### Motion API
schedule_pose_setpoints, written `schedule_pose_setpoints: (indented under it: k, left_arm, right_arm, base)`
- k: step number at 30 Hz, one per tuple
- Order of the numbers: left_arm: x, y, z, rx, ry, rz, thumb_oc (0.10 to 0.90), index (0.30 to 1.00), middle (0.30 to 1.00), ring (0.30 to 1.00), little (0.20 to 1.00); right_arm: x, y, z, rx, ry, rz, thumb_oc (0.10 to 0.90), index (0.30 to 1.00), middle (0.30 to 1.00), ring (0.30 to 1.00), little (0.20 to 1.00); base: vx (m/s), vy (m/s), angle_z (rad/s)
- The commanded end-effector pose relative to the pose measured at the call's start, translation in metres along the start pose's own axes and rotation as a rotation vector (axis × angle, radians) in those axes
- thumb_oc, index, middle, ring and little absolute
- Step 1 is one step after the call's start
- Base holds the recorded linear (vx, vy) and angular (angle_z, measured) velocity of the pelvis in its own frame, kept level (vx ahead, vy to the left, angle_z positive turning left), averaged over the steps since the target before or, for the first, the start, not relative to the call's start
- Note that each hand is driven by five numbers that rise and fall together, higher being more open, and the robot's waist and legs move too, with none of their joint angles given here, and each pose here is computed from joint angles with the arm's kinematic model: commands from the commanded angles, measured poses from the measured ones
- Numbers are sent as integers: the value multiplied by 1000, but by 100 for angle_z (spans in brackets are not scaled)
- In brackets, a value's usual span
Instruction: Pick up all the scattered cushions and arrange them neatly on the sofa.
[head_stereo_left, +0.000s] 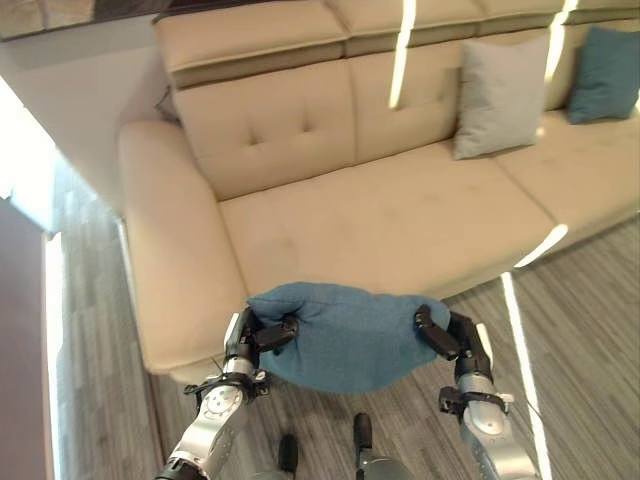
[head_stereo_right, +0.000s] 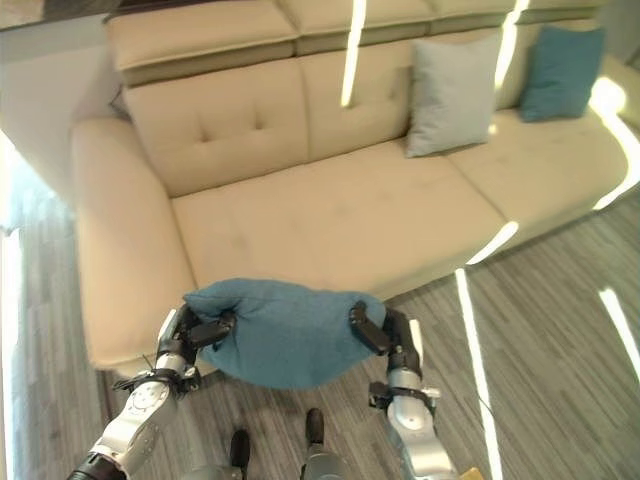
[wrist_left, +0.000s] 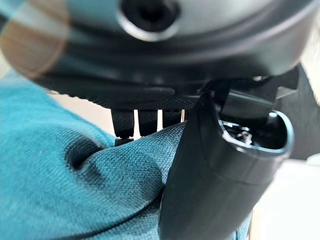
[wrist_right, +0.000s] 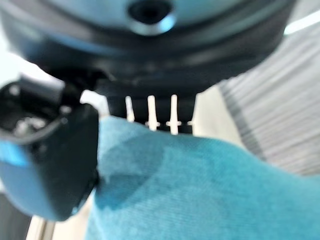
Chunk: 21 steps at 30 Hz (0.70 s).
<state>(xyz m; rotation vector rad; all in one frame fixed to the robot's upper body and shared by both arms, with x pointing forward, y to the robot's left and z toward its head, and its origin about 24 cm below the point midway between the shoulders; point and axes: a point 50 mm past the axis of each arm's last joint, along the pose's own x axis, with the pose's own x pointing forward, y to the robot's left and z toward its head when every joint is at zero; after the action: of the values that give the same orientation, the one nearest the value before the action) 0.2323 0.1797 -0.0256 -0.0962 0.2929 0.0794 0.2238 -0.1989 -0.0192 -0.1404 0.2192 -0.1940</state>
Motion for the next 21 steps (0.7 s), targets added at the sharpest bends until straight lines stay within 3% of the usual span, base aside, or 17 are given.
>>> schedule_pose_setpoints:
  k: [1,7,21]
  left_arm:
    - [4,-49,65,-58,-333,-227,400,300,300,300,300]
    - [4,-45,63,-63,-325,-210,400,300,300,300,300]
    - [5,-60,61,-96,-310,-253,400,300,300,300,300]
  right_arm:
    - [12,22,67,45,-326,140,400,300,300,300,300]
    - [10,20,63,36,-304,140,400,300,300,300,300]
    - [6,0,67,32,-328,87,400,300,300,300,300]
  base:
    - [5,-10,-60]
    - [43,-70,-45]
    - [88,-158,9]
